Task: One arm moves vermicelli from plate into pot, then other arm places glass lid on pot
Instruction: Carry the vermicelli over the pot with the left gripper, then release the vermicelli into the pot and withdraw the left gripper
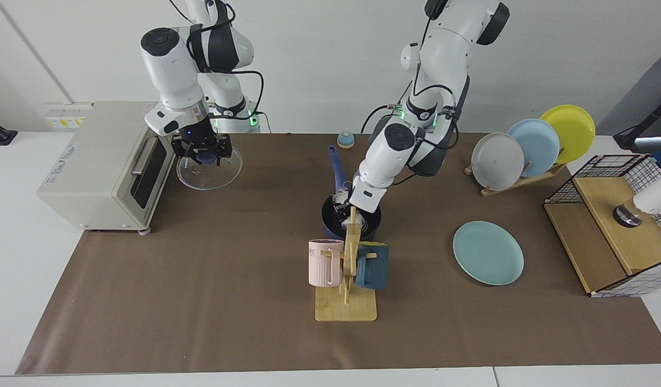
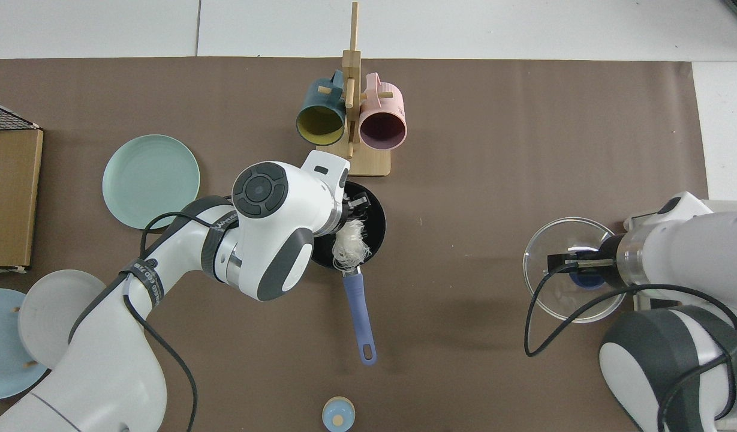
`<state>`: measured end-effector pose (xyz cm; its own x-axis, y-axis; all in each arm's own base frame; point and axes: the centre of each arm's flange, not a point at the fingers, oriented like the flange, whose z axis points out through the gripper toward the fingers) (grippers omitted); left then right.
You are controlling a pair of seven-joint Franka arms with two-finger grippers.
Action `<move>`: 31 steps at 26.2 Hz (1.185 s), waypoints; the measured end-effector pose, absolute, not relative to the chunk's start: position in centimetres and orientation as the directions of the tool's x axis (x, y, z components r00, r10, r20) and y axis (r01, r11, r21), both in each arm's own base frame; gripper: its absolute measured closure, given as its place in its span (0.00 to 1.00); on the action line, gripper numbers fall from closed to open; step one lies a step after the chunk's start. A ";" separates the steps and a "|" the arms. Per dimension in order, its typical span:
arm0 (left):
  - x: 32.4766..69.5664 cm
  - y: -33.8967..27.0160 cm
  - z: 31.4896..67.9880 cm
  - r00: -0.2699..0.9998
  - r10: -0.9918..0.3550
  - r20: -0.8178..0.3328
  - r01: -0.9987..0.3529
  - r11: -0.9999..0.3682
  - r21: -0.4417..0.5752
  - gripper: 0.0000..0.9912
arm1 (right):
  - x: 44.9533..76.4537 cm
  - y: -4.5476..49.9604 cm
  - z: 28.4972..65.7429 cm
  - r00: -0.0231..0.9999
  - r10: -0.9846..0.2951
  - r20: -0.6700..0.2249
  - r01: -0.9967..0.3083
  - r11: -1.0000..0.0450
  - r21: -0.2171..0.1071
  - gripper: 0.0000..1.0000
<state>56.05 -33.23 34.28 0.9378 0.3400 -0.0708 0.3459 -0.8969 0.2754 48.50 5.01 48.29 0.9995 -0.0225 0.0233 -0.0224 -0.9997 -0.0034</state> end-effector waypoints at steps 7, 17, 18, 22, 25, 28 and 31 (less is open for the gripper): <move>56.6 -32.8 34.7 0.935 0.349 -0.061 0.352 -0.892 0.283 0.17 | 48.4 5.7 48.3 1.000 -0.017 0.023 -0.017 -1.000 -0.006 0.50; 58.8 -30.5 40.5 0.943 0.329 -0.047 0.332 -0.921 0.203 0.00 | 48.0 9.0 48.1 0.997 -0.073 0.022 -0.073 -0.997 0.004 0.50; 59.1 -29.9 41.7 0.947 0.319 -0.045 0.322 -0.927 0.190 0.00 | 47.8 9.8 48.1 0.996 -0.082 0.022 -0.083 -0.997 0.007 0.50; 59.7 -27.4 46.2 0.961 0.273 -0.032 0.275 -0.950 0.145 0.00 | 47.2 13.1 47.8 0.993 -0.114 0.026 -0.115 -0.993 0.018 0.50; 59.9 -24.8 48.8 0.970 0.241 -0.012 0.241 -0.964 0.115 0.00 | 46.8 15.6 47.6 0.989 -0.140 0.040 -0.141 -0.990 0.019 0.50; 59.8 -21.9 51.0 0.979 0.201 0.004 0.200 -0.976 0.081 0.00 | 46.5 18.3 47.6 0.982 -0.183 0.050 -0.184 -0.983 0.017 0.50; 59.4 -18.3 53.4 0.988 0.151 0.012 0.151 -0.988 0.040 0.00 | 46.5 20.9 48.0 0.972 -0.225 0.060 -0.226 -0.974 0.007 0.50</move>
<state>59.40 -18.27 53.40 0.9884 0.1511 0.0117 0.1506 -0.9878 0.0396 46.48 20.93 48.01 0.9724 -0.2254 0.0598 -0.2262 -0.9741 0.0067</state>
